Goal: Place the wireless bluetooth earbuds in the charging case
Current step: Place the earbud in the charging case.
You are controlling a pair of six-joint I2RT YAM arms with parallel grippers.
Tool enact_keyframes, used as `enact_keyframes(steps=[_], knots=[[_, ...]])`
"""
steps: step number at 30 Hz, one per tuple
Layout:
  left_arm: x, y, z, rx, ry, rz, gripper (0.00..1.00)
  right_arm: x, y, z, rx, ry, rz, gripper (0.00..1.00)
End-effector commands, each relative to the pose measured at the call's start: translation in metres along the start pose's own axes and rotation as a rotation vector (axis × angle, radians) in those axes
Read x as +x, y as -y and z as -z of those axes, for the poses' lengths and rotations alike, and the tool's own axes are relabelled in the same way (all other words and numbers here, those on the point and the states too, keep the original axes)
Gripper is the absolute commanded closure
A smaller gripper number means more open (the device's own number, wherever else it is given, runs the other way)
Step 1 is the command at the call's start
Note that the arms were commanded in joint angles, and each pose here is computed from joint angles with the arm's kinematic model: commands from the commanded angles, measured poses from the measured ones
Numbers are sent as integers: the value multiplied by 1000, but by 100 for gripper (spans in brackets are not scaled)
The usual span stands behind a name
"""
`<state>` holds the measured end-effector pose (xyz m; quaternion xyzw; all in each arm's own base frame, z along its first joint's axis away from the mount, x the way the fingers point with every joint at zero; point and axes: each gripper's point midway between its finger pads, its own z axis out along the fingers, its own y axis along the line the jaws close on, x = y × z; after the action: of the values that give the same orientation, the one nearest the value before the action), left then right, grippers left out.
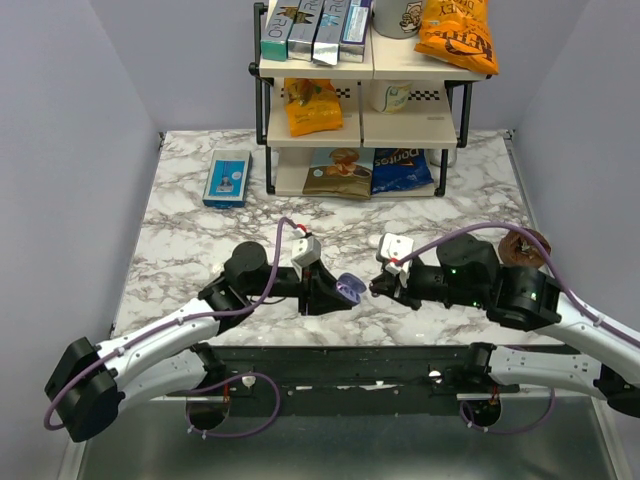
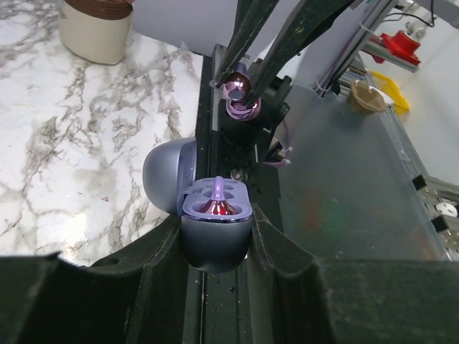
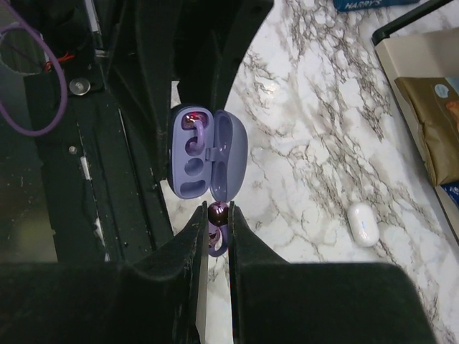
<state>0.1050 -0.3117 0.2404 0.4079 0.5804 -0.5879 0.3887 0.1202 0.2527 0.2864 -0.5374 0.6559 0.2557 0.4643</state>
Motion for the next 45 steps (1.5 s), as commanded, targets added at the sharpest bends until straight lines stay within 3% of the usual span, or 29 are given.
enact_keyframes(steps=[1, 11, 24, 45], knots=[[-21, 24, -3, 164, 30, -48, 100, 4, -8, 5, -18, -9, 53, 99], [-36, 31, -6, 215, 72, -57, 100, 9, -18, -5, -42, -3, 75, 99], [-22, 22, -8, 191, 38, -21, 100, -16, -21, 0, -47, 79, 82, 99], [-14, 25, -9, 206, 27, -14, 100, -20, -7, -7, 29, 77, 106, 99]])
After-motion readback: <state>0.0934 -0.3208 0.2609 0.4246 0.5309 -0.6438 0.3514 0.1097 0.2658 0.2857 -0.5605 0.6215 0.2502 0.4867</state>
